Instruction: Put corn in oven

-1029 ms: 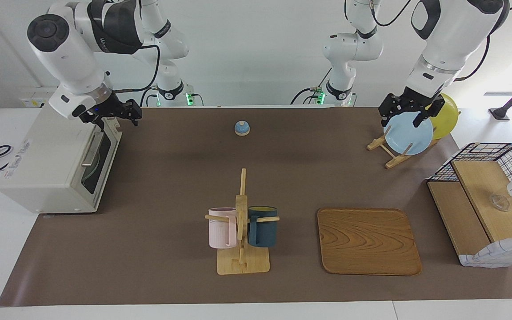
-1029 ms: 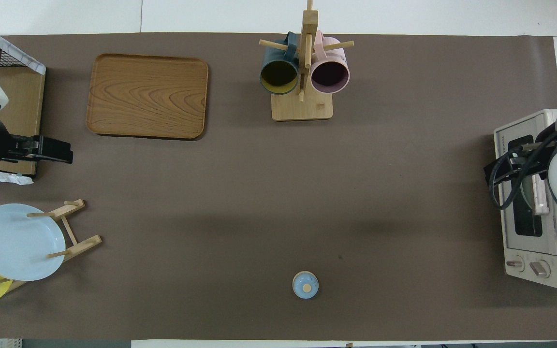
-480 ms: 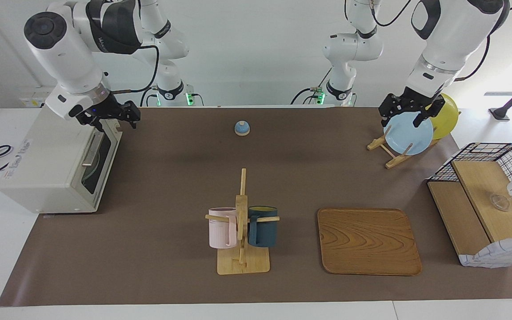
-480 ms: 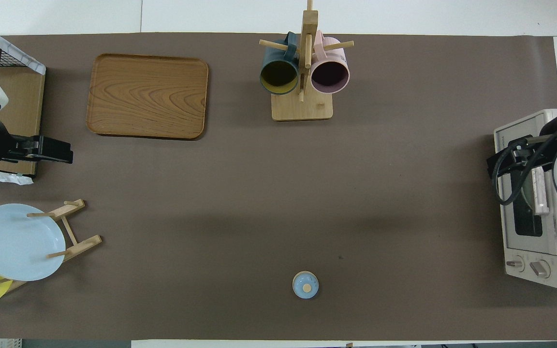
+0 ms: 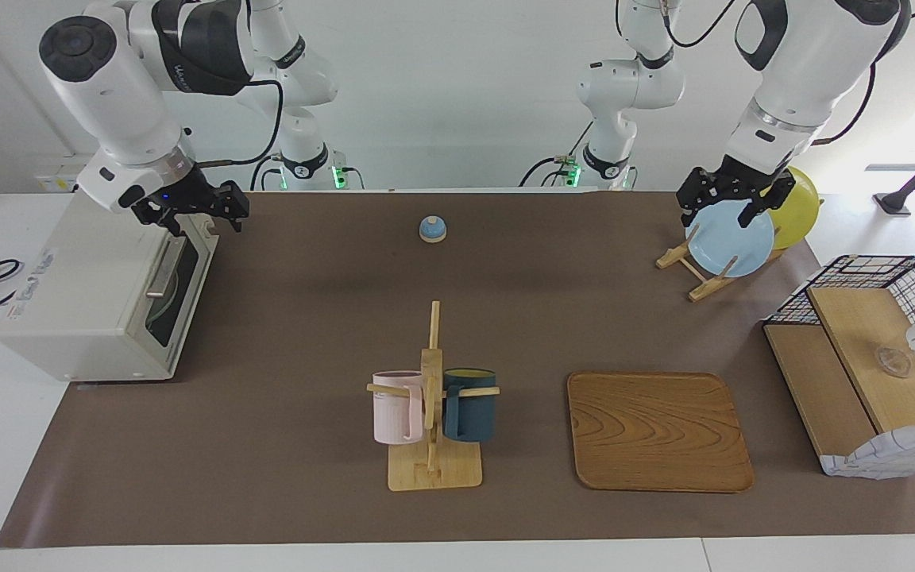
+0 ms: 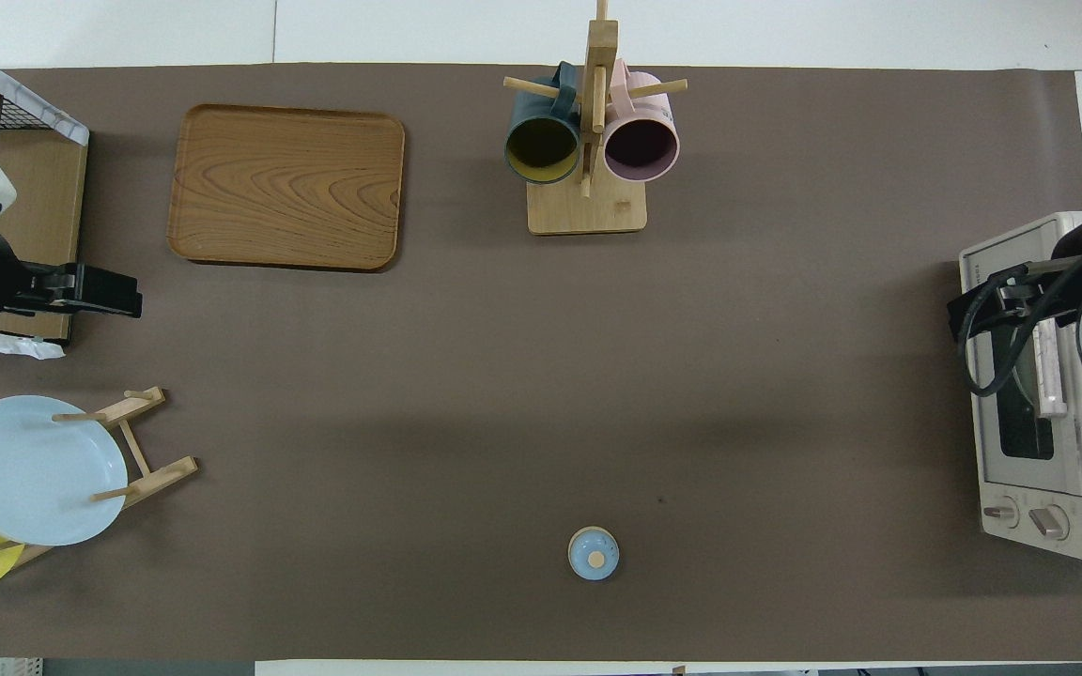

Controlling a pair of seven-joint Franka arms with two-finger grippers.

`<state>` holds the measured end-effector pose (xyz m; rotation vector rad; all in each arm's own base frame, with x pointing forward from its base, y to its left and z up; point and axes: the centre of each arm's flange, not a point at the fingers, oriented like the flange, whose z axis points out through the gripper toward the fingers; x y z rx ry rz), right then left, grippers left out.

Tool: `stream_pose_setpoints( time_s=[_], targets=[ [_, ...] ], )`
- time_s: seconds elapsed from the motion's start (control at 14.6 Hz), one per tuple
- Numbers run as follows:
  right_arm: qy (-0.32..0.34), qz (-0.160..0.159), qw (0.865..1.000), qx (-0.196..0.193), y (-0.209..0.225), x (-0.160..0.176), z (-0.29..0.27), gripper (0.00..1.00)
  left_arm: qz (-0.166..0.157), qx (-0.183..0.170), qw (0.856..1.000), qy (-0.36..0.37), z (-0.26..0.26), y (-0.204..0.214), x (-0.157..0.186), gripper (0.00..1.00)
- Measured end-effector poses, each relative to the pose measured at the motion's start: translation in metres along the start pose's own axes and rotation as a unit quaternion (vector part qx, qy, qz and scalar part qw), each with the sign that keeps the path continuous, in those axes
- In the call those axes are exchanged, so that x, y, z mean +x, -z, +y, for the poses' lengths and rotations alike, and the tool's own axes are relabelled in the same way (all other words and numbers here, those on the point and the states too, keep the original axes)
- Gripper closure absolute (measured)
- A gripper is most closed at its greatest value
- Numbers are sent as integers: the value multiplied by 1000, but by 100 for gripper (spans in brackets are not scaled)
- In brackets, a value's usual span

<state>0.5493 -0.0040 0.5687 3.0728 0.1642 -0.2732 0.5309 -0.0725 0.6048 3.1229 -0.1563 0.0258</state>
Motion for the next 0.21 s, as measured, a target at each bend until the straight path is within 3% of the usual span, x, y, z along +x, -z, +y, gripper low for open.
stream_pose_setpoints(
  time_s=[0.21],
  targets=[
    [0, 1, 1000, 0, 1, 0, 0, 0, 0, 0, 1000, 0, 0, 0, 0, 0]
  ],
)
